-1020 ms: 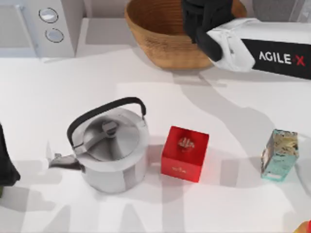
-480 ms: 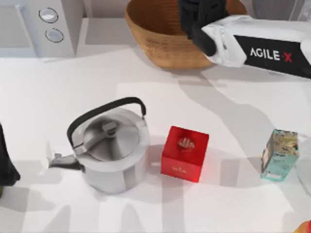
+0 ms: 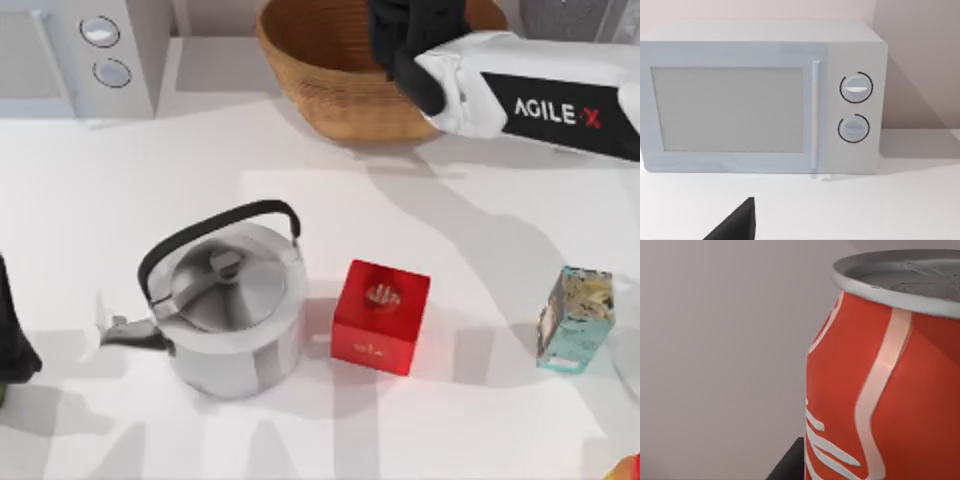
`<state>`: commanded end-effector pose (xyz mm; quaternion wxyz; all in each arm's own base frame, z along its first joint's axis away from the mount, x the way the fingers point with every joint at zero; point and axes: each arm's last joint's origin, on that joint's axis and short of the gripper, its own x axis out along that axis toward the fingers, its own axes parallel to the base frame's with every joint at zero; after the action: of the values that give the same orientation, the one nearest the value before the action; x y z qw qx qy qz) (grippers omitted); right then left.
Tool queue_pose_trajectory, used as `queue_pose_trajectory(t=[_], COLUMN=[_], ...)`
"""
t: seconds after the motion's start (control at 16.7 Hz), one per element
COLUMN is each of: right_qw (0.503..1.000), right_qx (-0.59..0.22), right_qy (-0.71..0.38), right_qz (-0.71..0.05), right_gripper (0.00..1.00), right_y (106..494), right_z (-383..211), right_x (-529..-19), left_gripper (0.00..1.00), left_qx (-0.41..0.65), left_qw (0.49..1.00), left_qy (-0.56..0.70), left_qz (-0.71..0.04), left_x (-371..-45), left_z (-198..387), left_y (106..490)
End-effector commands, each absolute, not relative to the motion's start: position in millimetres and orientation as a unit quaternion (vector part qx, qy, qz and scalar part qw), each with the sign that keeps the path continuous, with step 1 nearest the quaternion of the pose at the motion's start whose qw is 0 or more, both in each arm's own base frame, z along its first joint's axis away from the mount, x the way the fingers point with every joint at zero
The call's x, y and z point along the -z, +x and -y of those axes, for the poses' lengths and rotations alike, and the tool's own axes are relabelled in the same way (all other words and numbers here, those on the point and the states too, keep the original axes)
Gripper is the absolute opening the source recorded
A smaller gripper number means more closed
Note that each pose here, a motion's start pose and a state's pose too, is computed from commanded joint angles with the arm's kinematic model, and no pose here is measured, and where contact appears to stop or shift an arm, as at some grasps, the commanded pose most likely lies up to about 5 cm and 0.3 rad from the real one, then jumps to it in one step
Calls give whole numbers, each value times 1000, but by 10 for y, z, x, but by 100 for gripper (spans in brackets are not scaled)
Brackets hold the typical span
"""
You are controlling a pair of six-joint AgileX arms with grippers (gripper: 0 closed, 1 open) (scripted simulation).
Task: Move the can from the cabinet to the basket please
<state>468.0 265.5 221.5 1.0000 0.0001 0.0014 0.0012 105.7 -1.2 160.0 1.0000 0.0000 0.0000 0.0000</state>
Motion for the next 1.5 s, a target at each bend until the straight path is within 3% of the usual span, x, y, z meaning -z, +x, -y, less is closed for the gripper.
queue_pose_trajectory(t=[0.36,0.42,1.5], right_qw=[1000,1000,1000], right_qx=[-1,-1,-1], right_qy=[0,0,0], right_qz=[-1,-1,-1], right_gripper=[98,100,100], right_y=[4680,4680,4680], right_z=[-2655,-2655,-2655], right_x=[-2215,-2215,-2215], left_gripper=[100,100,100], left_qx=[0,0,0], left_qw=[1000,1000,1000], left_qy=[0,0,0], left_qz=[0,0,0], left_x=[-1600,-1600,-1600], left_z=[12,12,12], left_y=[1057,1057,1057])
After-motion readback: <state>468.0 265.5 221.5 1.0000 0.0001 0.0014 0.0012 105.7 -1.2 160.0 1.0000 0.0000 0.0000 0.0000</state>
